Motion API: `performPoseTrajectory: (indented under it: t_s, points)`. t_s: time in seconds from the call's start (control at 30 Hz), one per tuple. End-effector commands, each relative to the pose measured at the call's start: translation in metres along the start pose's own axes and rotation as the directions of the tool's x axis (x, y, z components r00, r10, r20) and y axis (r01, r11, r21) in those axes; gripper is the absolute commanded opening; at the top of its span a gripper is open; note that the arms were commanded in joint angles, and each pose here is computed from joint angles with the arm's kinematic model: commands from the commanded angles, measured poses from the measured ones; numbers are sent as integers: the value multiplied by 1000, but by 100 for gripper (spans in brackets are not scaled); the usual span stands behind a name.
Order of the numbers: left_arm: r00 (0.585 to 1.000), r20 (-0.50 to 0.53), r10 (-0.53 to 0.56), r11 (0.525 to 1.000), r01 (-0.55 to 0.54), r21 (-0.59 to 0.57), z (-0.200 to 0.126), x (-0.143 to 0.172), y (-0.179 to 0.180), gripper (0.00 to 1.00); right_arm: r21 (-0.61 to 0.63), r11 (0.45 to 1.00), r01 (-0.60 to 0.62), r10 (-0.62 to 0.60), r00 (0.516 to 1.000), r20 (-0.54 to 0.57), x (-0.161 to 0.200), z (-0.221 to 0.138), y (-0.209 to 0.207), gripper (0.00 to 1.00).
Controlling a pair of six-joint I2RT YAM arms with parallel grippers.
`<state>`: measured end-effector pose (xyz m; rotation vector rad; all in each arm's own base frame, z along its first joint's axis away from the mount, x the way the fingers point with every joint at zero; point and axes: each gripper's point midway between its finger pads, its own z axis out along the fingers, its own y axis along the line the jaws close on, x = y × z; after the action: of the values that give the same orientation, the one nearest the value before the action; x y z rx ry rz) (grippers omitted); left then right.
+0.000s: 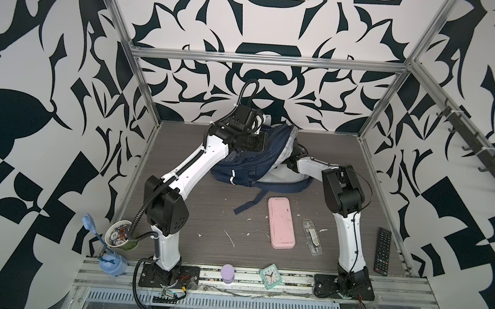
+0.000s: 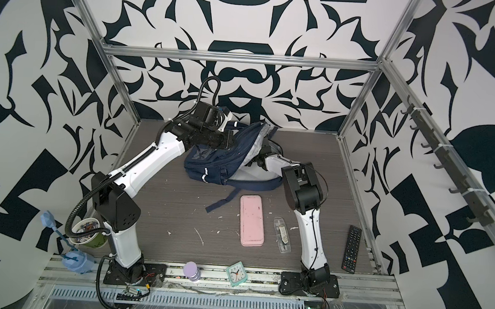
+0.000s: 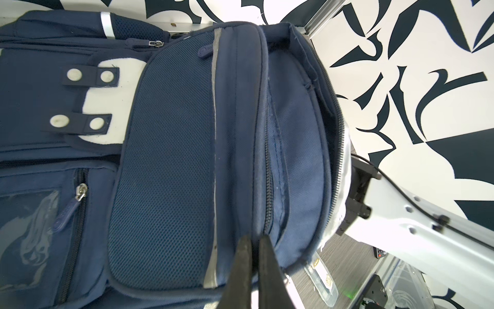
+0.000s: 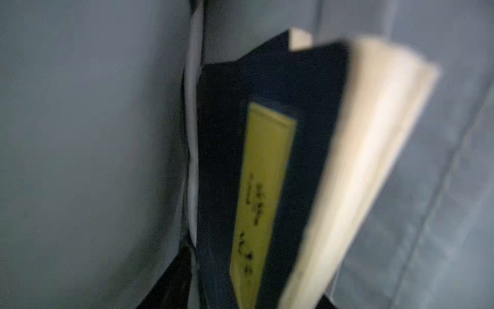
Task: Pack books, pencil case, and school supplies into a backpack
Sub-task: Place the book in the student bag.
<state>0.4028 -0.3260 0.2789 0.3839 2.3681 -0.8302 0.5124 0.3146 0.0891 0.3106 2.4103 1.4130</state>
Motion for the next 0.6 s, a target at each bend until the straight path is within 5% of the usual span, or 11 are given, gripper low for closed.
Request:
performPoseTrajectory:
  t_s: [0.0,0.27,0.57]
  points:
    - [996,92,9,998,-15,69,-24,-21,-19,0,-12,996,93,-92,995,39,-15,-27,33,61]
    - [997,78,-7,997,1,72,-16,-16,-16,0,69,992,105,-109,993,52,-19,-58,21,66]
    - [997,71,-18,996,12,84,-13,-13,-16,0,106,991,85,-87,996,14,-10,-51,6,65]
